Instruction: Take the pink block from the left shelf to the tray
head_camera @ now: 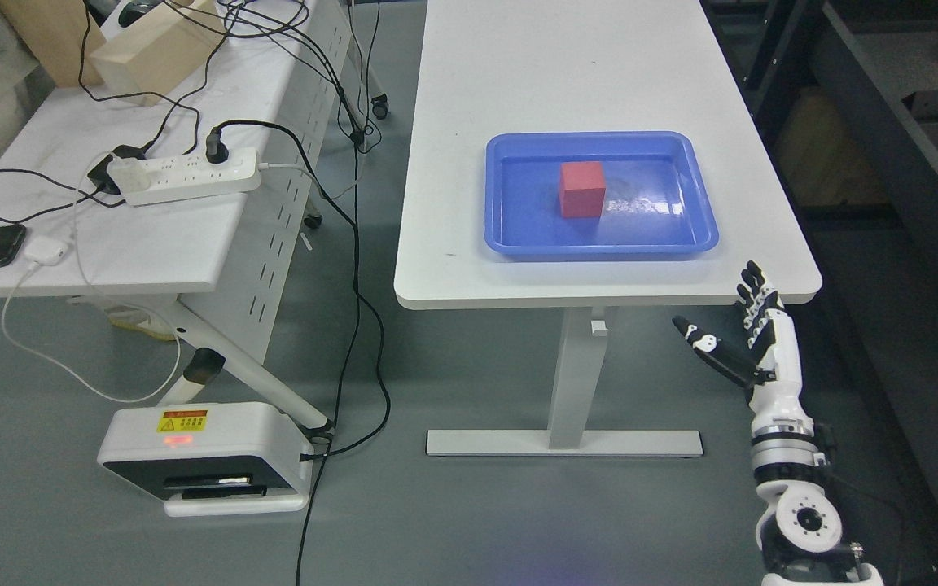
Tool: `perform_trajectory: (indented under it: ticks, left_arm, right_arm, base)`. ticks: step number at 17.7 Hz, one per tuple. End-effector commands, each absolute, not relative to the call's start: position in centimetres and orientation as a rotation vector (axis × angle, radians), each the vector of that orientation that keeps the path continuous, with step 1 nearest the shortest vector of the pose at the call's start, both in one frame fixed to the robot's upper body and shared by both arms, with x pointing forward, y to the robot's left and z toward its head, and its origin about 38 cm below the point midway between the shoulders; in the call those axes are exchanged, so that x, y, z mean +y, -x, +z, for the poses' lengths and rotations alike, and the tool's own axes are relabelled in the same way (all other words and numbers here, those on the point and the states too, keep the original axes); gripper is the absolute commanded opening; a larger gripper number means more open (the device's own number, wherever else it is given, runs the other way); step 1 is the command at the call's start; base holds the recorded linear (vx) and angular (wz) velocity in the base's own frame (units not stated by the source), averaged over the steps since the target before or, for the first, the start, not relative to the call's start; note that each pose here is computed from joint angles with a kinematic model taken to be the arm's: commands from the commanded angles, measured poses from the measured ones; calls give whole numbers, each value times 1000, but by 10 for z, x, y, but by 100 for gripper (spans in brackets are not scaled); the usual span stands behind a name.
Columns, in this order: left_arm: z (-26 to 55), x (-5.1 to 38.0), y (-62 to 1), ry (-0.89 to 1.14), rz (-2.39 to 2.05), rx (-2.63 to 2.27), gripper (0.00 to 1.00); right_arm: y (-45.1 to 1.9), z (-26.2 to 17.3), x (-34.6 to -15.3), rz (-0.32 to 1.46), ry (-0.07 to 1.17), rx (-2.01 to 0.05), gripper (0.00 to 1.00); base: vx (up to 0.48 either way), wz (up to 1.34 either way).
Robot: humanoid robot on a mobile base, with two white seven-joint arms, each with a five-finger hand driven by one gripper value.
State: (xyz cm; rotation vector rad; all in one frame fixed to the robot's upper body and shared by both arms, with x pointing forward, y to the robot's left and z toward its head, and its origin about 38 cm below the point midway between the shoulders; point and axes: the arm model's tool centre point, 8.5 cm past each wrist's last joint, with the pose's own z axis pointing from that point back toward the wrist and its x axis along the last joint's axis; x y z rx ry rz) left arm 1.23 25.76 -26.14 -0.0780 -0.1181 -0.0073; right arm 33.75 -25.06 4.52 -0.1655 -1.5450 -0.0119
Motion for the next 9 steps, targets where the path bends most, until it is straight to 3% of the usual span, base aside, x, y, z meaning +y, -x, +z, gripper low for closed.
perform_trajectory:
  ticks: [1,9]
  left_arm:
    - [-261,268,-5,63,-8,-115,100]
    - [-261,268,-5,63,-8,-115,100]
  right_arm:
    - [-337,34,-250,33,155,-1463,99]
    - [-339,31,-248,43,145,-1451,99]
  base:
    - [-96,-1]
    - [-59,15]
